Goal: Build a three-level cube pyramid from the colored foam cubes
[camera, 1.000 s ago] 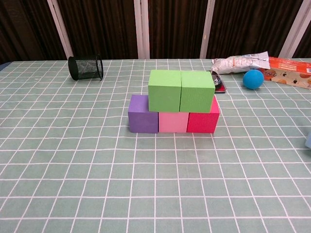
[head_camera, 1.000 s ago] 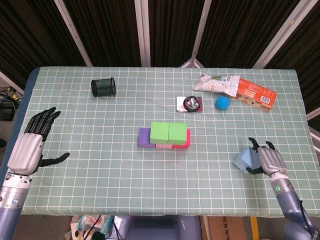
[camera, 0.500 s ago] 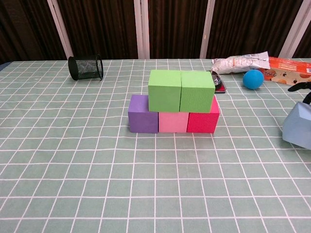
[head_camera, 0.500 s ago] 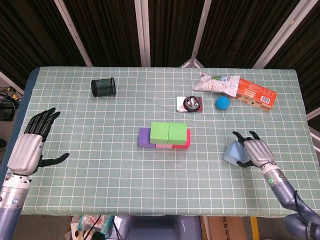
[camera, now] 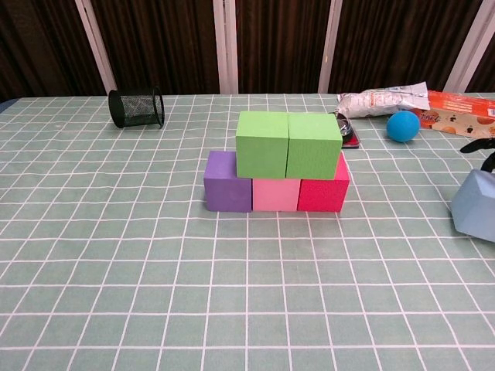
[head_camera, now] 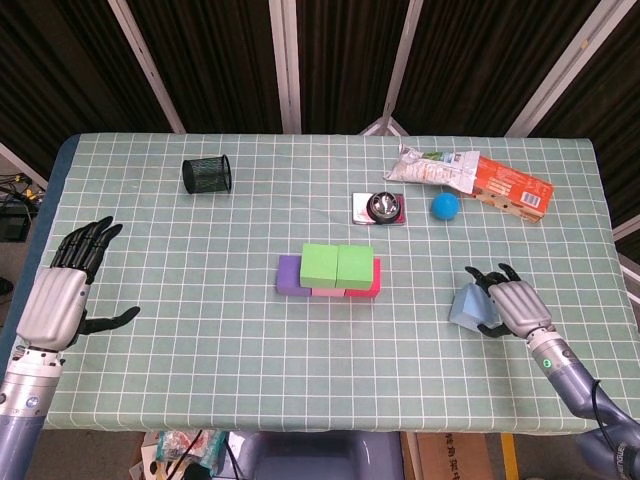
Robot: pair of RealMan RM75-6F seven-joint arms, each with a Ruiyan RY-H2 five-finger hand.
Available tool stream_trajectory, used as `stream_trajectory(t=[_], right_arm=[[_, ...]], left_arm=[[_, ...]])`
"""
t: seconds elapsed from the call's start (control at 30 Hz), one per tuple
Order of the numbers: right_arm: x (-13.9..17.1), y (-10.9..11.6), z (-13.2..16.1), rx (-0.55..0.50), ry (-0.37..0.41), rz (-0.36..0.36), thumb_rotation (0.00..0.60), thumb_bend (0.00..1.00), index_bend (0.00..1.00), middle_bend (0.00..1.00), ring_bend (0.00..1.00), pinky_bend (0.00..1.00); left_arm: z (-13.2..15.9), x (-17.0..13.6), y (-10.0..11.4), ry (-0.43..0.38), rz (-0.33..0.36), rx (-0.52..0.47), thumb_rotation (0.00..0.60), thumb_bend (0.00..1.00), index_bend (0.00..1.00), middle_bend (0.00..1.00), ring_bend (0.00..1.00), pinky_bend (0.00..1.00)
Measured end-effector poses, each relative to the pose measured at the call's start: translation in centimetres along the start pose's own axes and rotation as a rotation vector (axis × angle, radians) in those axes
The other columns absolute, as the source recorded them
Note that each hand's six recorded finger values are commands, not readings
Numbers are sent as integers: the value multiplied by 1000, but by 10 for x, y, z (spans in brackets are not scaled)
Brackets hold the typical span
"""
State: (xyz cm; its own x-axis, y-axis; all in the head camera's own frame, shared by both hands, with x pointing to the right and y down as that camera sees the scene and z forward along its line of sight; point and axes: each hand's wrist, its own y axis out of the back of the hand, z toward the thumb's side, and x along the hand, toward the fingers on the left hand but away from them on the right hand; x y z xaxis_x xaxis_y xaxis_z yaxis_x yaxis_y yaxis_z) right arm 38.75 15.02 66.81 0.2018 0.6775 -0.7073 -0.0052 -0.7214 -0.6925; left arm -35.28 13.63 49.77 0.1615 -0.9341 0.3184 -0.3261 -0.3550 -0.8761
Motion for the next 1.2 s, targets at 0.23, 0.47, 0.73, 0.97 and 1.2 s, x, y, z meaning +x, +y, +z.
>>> stream_trajectory(t=[0.23, 0.47, 0.73, 0.97, 1.2], right_arm=[[8, -5, -2, -90, -48, 31, 600, 253, 0, 53, 35, 0], [15, -6, 4, -256, -130, 22, 600, 253, 0, 54, 34, 0], [9, -1, 8, -251, -190, -28, 600, 253, 0, 132, 60, 0], [4, -7, 12, -249, -212, -19, 600, 253, 0, 132, 60, 0], [1, -9, 15, -241, -216, -10, 600, 253, 0, 141, 63, 0]], left_arm=[[0, -1, -1, -1, -8, -2, 600, 124, 0, 1, 0, 0], [1, -2, -1, -5, -11, -5, 600, 125, 0, 1, 0, 0], [0, -3, 1, -1, -7, -8, 600, 125, 0, 1, 0, 0], [-2, -2, 3, 2, -3, -12, 600, 124, 0, 1, 0, 0], [-3, -2, 2, 4, -9, -14, 600, 124, 0, 1, 0, 0]])
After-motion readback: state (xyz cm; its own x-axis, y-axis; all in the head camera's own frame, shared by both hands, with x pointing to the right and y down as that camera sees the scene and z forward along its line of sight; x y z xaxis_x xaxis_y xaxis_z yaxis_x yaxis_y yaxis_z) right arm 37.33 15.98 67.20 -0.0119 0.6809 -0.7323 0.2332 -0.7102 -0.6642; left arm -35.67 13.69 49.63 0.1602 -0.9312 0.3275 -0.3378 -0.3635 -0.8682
